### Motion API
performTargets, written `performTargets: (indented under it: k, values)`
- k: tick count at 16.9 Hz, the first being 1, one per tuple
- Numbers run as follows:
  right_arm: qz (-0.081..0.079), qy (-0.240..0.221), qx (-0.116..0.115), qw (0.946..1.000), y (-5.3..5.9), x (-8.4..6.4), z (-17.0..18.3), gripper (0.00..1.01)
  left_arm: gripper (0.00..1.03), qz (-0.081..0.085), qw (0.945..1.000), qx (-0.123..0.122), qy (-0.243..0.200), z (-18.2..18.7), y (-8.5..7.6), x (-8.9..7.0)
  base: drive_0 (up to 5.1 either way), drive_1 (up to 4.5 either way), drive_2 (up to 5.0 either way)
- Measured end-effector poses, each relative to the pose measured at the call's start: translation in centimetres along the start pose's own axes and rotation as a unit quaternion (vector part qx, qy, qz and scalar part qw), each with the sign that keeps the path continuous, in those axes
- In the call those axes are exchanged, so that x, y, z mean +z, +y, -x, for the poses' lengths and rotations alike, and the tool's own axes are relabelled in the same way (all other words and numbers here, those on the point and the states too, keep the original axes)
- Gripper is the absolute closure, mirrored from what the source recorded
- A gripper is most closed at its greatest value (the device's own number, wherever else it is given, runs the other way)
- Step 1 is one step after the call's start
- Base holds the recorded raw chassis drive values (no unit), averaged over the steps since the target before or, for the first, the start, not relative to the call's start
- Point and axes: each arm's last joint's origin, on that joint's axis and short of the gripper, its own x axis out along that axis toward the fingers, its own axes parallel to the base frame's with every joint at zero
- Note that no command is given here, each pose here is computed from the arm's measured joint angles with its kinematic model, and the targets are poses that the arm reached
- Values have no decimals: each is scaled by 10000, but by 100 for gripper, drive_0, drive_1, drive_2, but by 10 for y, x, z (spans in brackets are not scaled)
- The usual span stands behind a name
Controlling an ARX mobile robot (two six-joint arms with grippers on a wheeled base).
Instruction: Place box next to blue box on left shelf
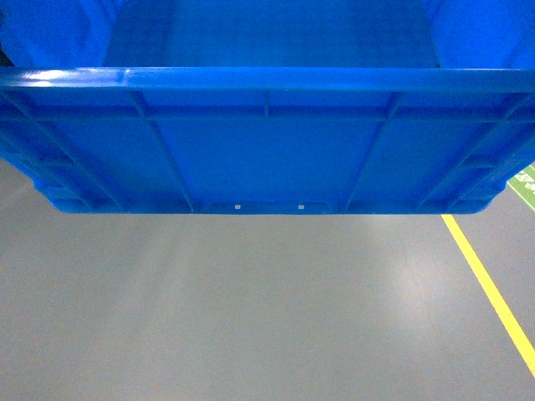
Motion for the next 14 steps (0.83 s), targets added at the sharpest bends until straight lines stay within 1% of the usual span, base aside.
performTargets:
  k: [2, 3, 12, 14]
  values:
    - [8, -12, 7, 10000, 0, 0, 0, 94, 95, 21, 10000, -2, 28, 0, 0, -1, 20, 446, -405]
    - [-7, -7, 7, 10000, 0, 0, 0, 94, 95, 0, 10000, 2, 0, 0, 0, 0, 0, 426, -426]
    - [8, -9, 7, 10000, 0, 0, 0, 94, 95, 22, 10000, -1, 34, 0, 0, -1, 2, 428, -423]
    - [2, 1, 8, 10000, 0, 0, 0, 94, 95, 7, 10000, 2, 24, 0, 0, -1, -2, 424, -428]
